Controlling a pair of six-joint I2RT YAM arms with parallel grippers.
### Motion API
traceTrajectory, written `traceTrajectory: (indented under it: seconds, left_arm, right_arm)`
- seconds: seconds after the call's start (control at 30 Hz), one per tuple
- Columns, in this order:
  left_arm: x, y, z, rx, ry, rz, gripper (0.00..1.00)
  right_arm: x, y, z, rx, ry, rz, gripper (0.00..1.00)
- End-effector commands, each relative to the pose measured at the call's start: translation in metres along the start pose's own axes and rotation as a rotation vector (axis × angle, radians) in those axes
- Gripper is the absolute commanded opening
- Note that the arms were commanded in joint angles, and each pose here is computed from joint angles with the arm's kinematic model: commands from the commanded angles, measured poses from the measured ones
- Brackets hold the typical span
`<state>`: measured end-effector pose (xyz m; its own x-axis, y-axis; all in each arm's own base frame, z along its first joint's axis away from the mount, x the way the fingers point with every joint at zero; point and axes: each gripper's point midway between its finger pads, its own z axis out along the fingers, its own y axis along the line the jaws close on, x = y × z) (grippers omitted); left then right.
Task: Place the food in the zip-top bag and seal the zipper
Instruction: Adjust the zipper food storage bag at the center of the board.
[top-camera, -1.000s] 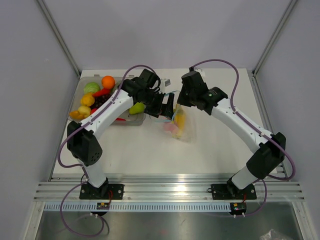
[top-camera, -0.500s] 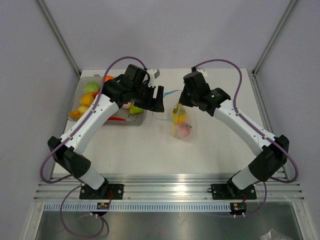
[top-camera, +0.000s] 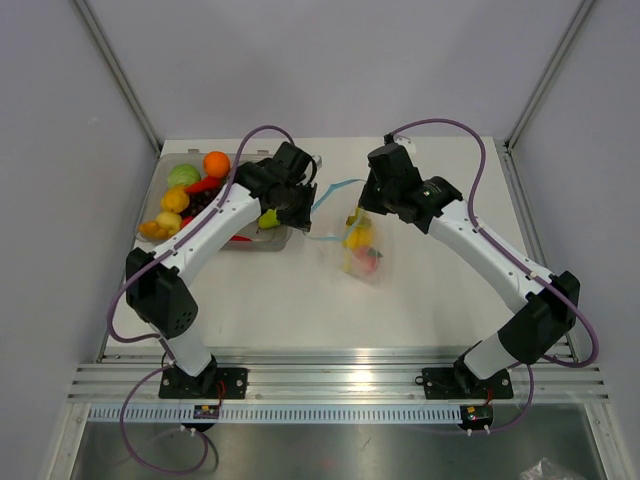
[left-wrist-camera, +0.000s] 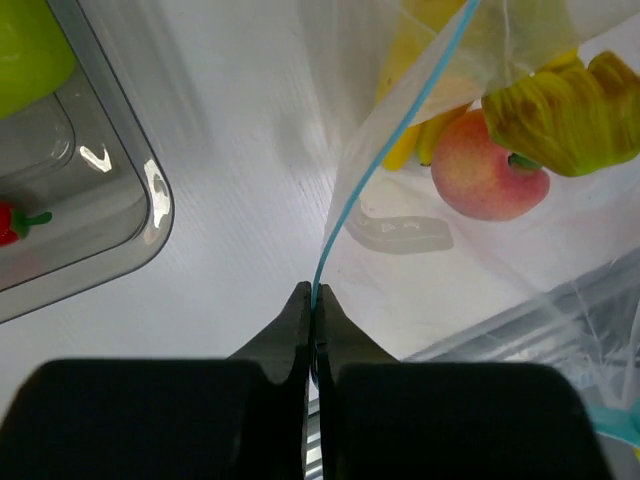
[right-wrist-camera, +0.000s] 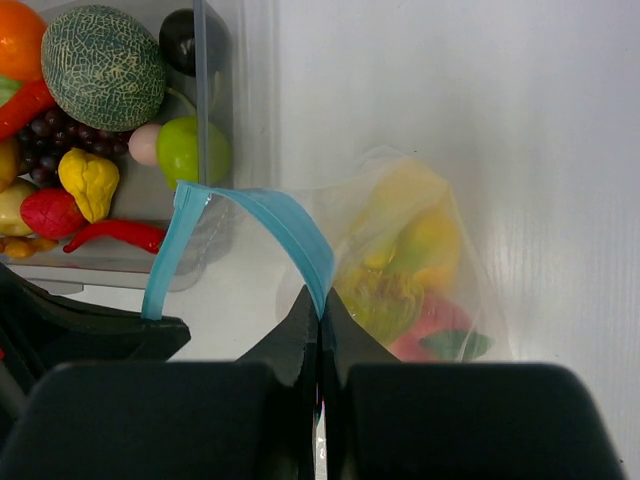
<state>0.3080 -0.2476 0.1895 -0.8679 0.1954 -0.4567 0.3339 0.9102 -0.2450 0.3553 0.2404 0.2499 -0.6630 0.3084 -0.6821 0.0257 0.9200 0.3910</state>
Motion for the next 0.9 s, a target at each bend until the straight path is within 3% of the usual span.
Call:
traceTrajectory:
  seconds: [0.0,0.1,0.13,0.2,0.23,0.3,0.5,0.67,0.87]
  left_arm:
    - [-0.042,0.000,-0.019,-0.037,-0.155,-0.005,0.00]
    - [-0.059,-0.008,-0.034,0.007,-0.245,0.004,0.00]
    - [-0.061,-0.011,-0.031,0.019,-0.235,0.012,0.06]
    - [-0.059,-0.016,-0.023,0.044,-0.184,0.032,0.36]
    - [-0.057,-0.014,-0.017,0.034,-0.147,0.032,0.59]
    - [-0.056,-0.011,-0.014,0.016,-0.130,0.044,0.70]
    - [-0.088,0.017,-0.067,0.019,-0.279,-0.062,0.81]
    - [-0.101,0.063,-0.097,0.047,-0.388,-0.213,0.77]
    - [-0.087,0.124,-0.053,-0.042,-0.338,-0.360,0.78]
  right_arm:
    - [-0.014,0.004,-0.016,-0.019,-0.063,0.018,0.00]
    - [-0.011,0.002,-0.016,-0.017,-0.056,0.020,0.00]
    - [-0.008,0.002,-0.015,-0.017,-0.049,0.019,0.00]
    - [-0.006,0.002,-0.012,-0.021,-0.041,0.023,0.00]
    - [-0.004,0.004,-0.012,-0.026,-0.037,0.025,0.00]
    - [-0.004,0.004,-0.010,-0.024,-0.034,0.026,0.00]
    - [-0.007,0.001,-0.011,-0.010,-0.051,0.018,0.00]
    - [-0.005,-0.002,-0.008,0.001,-0.053,0.012,0.00]
    - [-0.007,0.002,-0.005,-0.007,-0.051,-0.003,0.00]
